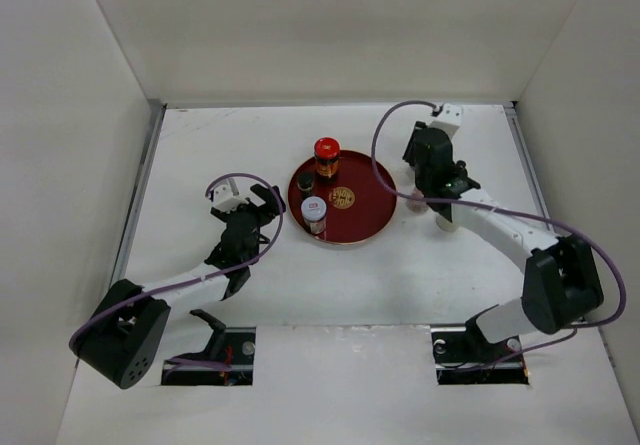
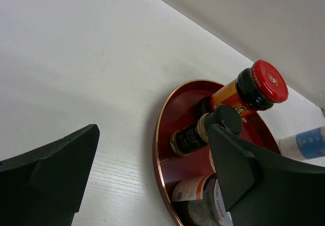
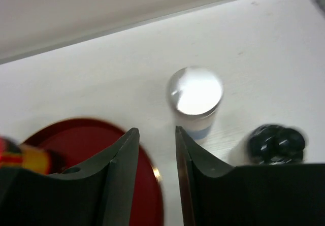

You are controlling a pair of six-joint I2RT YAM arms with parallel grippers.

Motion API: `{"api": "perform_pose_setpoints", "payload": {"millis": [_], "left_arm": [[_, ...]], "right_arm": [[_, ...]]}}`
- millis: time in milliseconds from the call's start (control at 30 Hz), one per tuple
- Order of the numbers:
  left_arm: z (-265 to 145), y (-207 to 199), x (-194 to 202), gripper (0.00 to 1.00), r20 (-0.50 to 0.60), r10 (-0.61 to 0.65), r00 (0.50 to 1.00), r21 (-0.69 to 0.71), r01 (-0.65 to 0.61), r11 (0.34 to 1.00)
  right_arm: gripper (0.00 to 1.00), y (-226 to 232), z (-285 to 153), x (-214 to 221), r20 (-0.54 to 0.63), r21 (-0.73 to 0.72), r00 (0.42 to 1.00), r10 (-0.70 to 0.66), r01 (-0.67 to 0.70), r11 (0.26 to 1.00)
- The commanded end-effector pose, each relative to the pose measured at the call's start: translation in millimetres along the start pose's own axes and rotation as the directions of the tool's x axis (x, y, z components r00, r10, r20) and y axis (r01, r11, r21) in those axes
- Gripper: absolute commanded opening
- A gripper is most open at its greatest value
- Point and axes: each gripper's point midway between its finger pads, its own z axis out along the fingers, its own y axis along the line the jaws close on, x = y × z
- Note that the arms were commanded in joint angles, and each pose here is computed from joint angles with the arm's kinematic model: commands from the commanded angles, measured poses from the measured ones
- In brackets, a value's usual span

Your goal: Organize the condiment bottles

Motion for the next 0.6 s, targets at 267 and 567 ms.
{"api": "perform_pose_setpoints", "payload": {"millis": [267,567], "left_arm": [[-1,-8,-11,0.89,0.035,-0.045,0.998,0.034,0.043,0.998],[-1,-10,-9,0.89,0.029,-0.042,0.999,0.038,0.041,0.998]], "right_arm": [[0.96,-41,67,-22,-0.122,0.042,0.990,-0.071,0.077,0.996],[1.00,-33,87,3,-0.173,0.026,0.980,-0.098,0.104,0.994]]}}
